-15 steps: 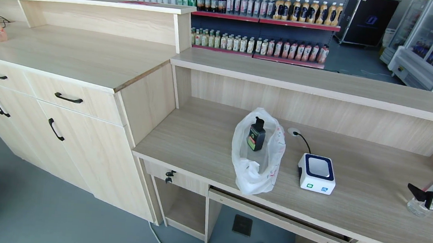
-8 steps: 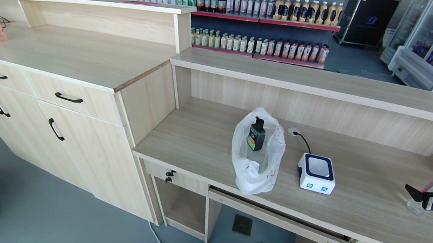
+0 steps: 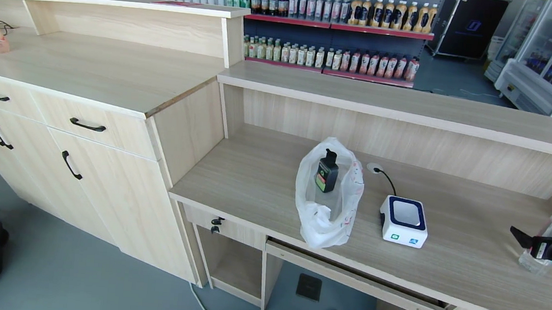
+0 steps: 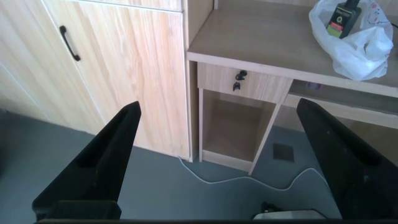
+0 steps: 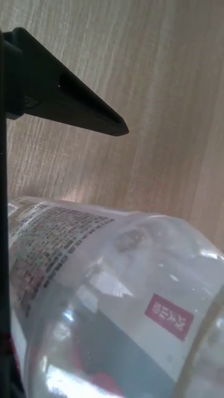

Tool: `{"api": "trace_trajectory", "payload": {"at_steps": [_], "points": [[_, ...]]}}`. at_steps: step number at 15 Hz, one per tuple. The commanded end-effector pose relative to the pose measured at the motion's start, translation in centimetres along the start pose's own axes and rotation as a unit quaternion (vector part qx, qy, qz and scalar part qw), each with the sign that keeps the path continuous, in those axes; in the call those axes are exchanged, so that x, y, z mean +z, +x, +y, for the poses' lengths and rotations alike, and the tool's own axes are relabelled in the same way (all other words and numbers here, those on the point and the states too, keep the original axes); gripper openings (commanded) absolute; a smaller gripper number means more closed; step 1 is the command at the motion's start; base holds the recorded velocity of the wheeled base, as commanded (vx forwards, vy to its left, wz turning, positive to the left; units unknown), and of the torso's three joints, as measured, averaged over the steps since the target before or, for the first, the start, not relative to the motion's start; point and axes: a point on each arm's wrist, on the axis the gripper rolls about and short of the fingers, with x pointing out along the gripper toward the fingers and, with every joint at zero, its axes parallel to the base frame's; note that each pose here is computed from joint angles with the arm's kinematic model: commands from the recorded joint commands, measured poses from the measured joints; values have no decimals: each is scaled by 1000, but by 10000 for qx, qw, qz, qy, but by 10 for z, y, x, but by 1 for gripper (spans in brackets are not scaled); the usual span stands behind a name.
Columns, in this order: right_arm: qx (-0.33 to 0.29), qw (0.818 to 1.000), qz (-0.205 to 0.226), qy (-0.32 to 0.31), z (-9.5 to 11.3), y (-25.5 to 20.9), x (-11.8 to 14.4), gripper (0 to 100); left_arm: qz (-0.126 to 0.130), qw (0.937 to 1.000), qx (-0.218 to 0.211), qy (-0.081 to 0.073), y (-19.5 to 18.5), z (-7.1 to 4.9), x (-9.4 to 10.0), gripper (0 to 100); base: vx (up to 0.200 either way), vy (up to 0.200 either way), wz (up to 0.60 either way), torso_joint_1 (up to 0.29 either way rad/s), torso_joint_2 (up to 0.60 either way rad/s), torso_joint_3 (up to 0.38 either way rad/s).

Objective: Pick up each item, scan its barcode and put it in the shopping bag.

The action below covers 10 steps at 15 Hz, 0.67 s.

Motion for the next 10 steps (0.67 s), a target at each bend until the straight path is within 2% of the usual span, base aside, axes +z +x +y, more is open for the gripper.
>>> {"api": "trace_trajectory", "payload": {"at_steps": [1, 2, 10], "points": [[13, 10000, -16, -11, 0, 2, 0, 100, -3, 10000, -2, -2, 0, 0, 0, 100, 0, 0, 0, 0, 0, 0], [8, 10000, -36, -14, 0, 2, 1, 0, -3, 10000, -2, -2, 0, 0, 0, 100, 0, 0, 0, 0, 0, 0], [57, 9997, -179, 152, 2, 10, 9, 0, -3, 10000, -2, -2, 0, 0, 0, 100, 0, 0, 0, 0, 0, 0]]}}
